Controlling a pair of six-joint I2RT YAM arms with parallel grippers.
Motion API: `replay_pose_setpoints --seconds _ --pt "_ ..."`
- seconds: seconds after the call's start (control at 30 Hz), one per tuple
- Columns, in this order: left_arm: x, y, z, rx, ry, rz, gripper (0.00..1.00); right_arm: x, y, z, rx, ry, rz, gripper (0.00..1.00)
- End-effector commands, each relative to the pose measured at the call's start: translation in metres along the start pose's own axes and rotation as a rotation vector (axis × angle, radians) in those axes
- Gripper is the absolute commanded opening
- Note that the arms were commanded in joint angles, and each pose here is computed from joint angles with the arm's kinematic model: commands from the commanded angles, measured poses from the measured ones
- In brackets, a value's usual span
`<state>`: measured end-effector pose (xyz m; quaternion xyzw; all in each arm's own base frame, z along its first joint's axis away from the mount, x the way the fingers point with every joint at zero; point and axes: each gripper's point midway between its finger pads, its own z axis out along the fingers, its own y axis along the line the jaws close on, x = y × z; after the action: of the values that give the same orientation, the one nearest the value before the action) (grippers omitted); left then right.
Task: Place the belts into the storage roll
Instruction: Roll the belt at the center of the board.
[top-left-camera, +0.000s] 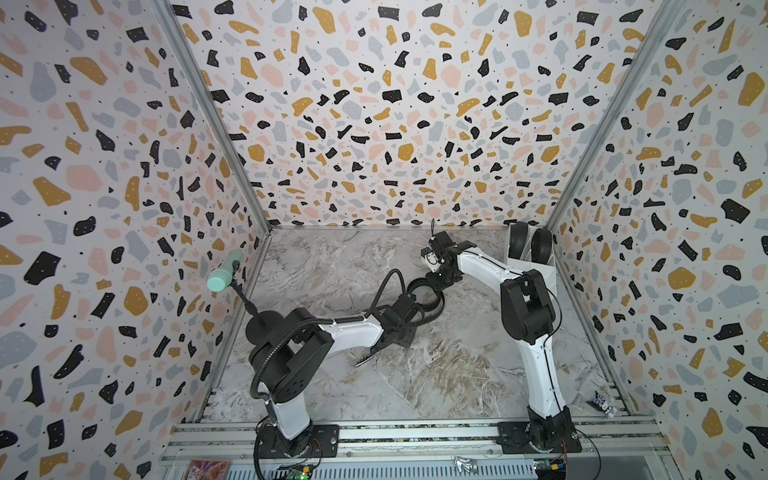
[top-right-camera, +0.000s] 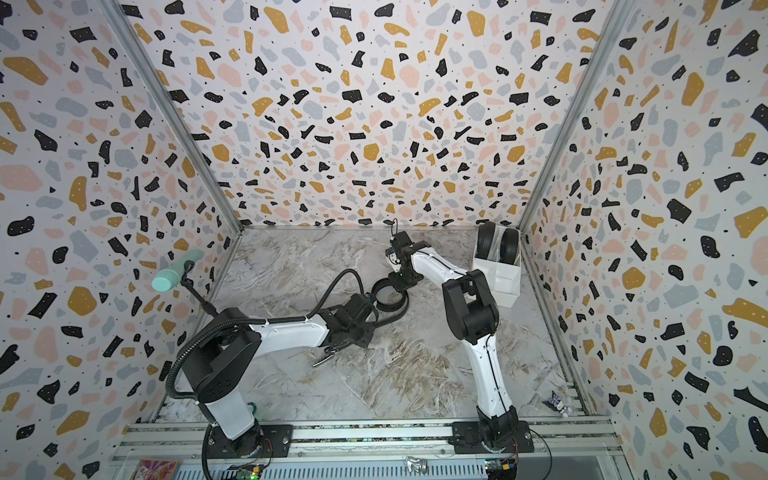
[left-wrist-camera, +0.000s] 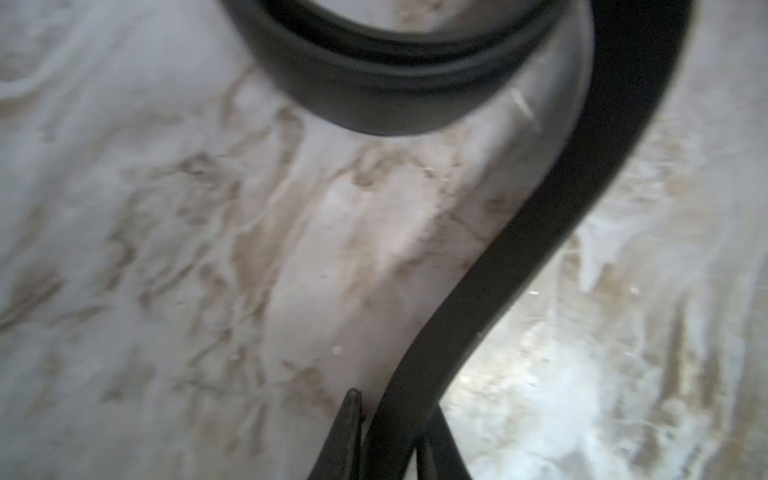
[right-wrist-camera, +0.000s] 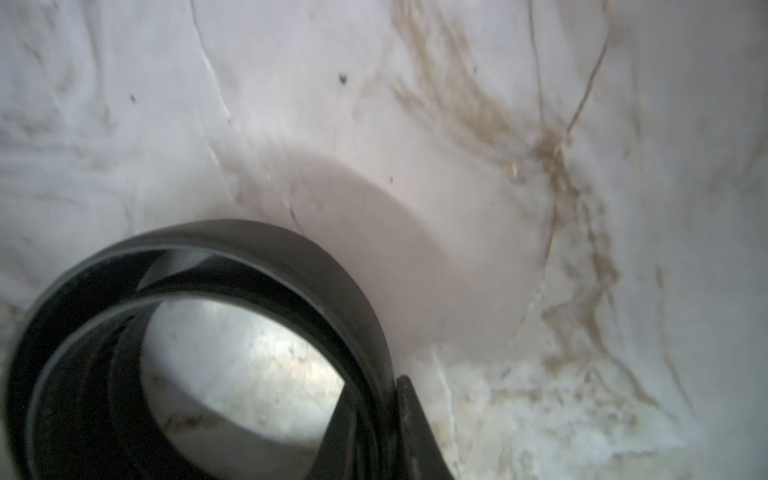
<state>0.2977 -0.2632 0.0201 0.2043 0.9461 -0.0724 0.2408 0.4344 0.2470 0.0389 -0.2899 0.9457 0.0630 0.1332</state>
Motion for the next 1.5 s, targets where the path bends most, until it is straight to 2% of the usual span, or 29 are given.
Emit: replay_pose_setpoints --seconds 0.0,0.07,0.17,0.23,0.4,0.5,0.63,0.87,1.0,1.07,1.27,1.47 --pt "-0.002 0.046 -0.005 -0.167 0.009 0.017 0.19 0.037 0.010 -0.010 0.027 0.091 -0.007 0.00" --pt "-0.010 0.056 -0.004 -0.208 0.015 0.043 0.20 0.049 0.014 -0.010 0.033 0.105 -0.014 0.00" --pt "-0.026 0.066 0.000 -0.258 0.020 0.079 0.29 0.068 0.023 -0.008 0.031 0.136 -0.021 0.00" --pt "-0.038 0.071 0.005 -0.291 0.016 0.102 0.41 0.077 0.032 -0.007 0.022 0.149 -0.029 0.00" --pt "-0.080 0.080 0.006 -0.386 -0.028 0.150 0.80 0.093 0.051 -0.006 -0.004 0.170 -0.042 0.00" --pt "-0.104 0.082 0.002 -0.427 -0.066 0.167 1.00 0.100 0.059 -0.004 -0.016 0.181 -0.045 0.00" --pt "-0.120 0.075 0.002 -0.402 -0.092 0.162 1.00 0.103 0.063 -0.002 -0.028 0.182 -0.038 0.00" --pt "-0.095 0.053 0.006 -0.270 -0.101 0.087 1.00 0.103 0.066 0.000 -0.040 0.178 -0.022 0.00" --pt "-0.066 0.031 0.008 -0.085 -0.095 -0.047 0.99 0.102 0.065 0.000 -0.038 0.175 -0.019 0.00" --pt "-0.058 0.020 0.001 0.032 -0.139 -0.150 0.97 0.103 0.065 -0.001 -0.038 0.176 -0.016 0.00" --pt "-0.066 0.009 -0.027 0.279 -0.311 -0.387 0.95 0.106 0.068 0.000 -0.049 0.178 -0.012 0.00" --pt "-0.073 -0.008 -0.030 0.462 -0.384 -0.521 0.87 0.104 0.068 -0.001 -0.048 0.174 -0.012 0.00"
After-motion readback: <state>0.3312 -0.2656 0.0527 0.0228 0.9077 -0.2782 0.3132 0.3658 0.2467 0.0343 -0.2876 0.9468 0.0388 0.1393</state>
